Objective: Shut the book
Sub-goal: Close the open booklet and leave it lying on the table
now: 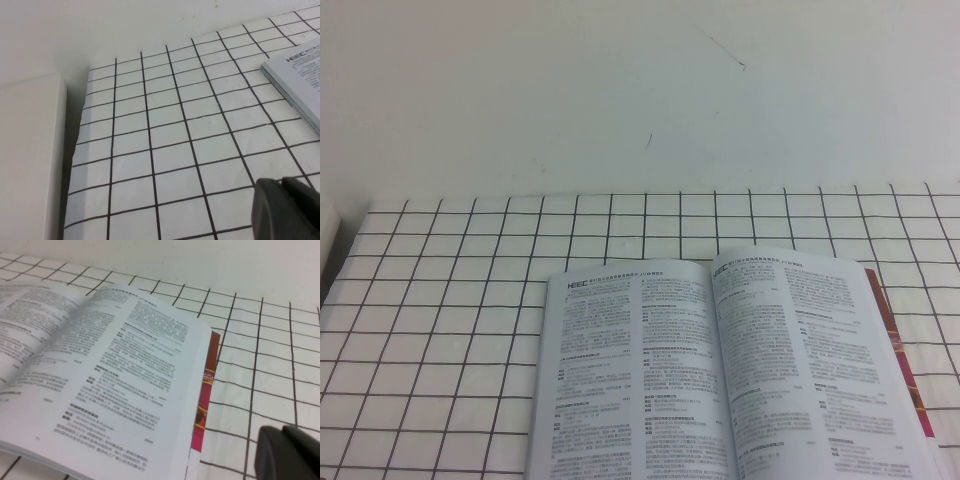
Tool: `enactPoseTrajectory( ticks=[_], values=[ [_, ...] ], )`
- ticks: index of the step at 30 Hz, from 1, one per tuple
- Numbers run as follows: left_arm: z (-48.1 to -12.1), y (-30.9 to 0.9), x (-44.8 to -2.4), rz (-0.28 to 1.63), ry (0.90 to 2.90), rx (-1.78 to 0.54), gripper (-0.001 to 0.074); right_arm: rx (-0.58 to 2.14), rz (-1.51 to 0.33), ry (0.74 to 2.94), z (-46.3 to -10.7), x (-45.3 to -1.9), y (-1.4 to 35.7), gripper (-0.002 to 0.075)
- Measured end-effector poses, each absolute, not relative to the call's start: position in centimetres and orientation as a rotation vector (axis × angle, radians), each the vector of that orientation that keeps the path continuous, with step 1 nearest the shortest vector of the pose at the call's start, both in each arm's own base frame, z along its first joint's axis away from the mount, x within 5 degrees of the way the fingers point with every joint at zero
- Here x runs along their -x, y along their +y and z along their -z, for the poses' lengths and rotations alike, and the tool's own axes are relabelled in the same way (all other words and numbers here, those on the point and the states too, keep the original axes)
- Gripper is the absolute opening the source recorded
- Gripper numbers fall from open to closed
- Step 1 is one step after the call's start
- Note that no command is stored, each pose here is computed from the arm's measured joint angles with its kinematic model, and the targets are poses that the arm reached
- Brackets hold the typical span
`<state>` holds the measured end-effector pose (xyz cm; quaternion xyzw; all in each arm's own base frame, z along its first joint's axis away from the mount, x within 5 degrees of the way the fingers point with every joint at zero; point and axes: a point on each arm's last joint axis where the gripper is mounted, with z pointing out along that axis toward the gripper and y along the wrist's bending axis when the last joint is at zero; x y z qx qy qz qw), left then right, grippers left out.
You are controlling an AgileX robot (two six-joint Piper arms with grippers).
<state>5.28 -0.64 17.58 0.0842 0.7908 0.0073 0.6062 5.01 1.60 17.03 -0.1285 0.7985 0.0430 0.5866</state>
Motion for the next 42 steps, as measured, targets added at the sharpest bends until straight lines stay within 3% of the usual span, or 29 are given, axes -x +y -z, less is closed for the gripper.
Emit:
enactPoseTrajectory(
  ticks=[29,34,42],
  values=[
    [-17.7,-0.6,-5.3,-0.029,1.812,-0.205,-0.0004,0.298,-0.117,1.875,-17.0,-4.9,1.7,-0.0003],
    [-18.7,-0.6,-5.5,-0.011,1.693,-0.157,-0.0004,0.256,-0.12,1.809,-17.5,-5.2,1.6,-0.0003],
    [-22.4,0.0,-5.3,-0.052,1.296,-0.067,-0.0004,0.109,-0.042,1.452,-20.8,-5.6,0.5,-0.0003]
  ],
)
